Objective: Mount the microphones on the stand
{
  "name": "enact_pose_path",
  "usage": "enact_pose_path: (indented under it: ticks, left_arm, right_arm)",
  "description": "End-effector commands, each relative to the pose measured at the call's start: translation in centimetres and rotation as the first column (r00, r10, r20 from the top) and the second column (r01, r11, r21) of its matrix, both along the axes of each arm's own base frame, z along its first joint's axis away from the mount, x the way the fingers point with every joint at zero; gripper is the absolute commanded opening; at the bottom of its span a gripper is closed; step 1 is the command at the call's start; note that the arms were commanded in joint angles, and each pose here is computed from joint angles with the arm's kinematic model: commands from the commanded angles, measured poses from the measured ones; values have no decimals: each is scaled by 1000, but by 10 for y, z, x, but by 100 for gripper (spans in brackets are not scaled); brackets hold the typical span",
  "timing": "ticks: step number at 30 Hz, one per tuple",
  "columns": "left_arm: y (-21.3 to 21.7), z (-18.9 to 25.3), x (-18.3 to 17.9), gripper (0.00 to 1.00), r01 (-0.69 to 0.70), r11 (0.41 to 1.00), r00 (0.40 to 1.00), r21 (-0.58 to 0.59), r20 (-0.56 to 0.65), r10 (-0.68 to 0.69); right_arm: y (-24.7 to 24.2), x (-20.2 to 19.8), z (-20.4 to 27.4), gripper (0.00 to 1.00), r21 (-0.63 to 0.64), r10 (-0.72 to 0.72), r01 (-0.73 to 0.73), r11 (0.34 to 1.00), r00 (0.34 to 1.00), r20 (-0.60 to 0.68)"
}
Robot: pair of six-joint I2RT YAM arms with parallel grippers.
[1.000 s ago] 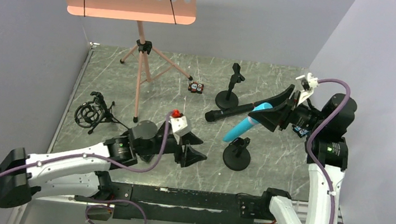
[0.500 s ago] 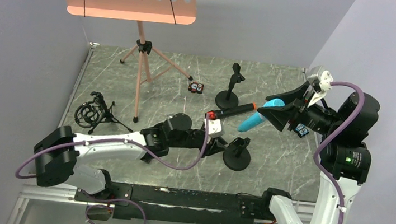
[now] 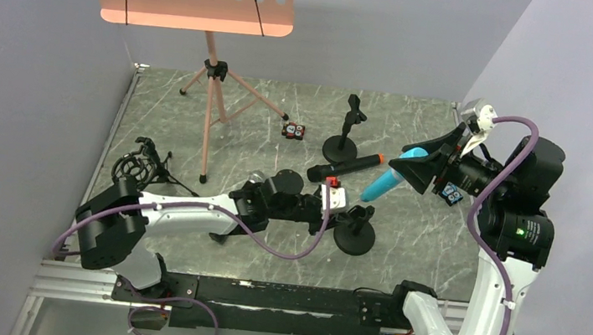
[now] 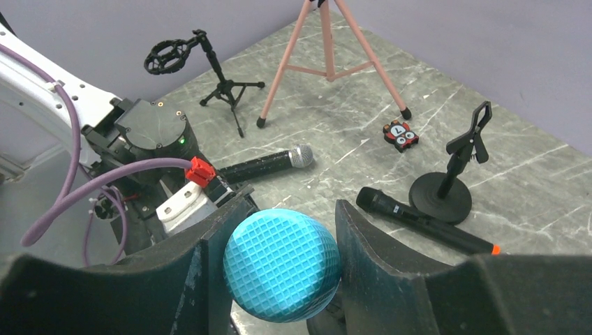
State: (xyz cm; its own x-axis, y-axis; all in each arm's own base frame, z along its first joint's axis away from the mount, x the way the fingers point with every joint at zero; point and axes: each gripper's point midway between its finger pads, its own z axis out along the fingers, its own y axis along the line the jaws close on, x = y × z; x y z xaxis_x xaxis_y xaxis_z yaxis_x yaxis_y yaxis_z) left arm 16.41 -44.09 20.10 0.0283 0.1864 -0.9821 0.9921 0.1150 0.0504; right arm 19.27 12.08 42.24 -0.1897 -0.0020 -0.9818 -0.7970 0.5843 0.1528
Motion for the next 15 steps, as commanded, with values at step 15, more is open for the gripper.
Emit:
enact_pose_path:
  ticks: [15]
  left_arm:
    - [-17,16,11,29,-65,995,998,-72,-7,65]
  right_arm:
    - [-1,-13,-5,7,-23,-1,1,1000,1000,-20]
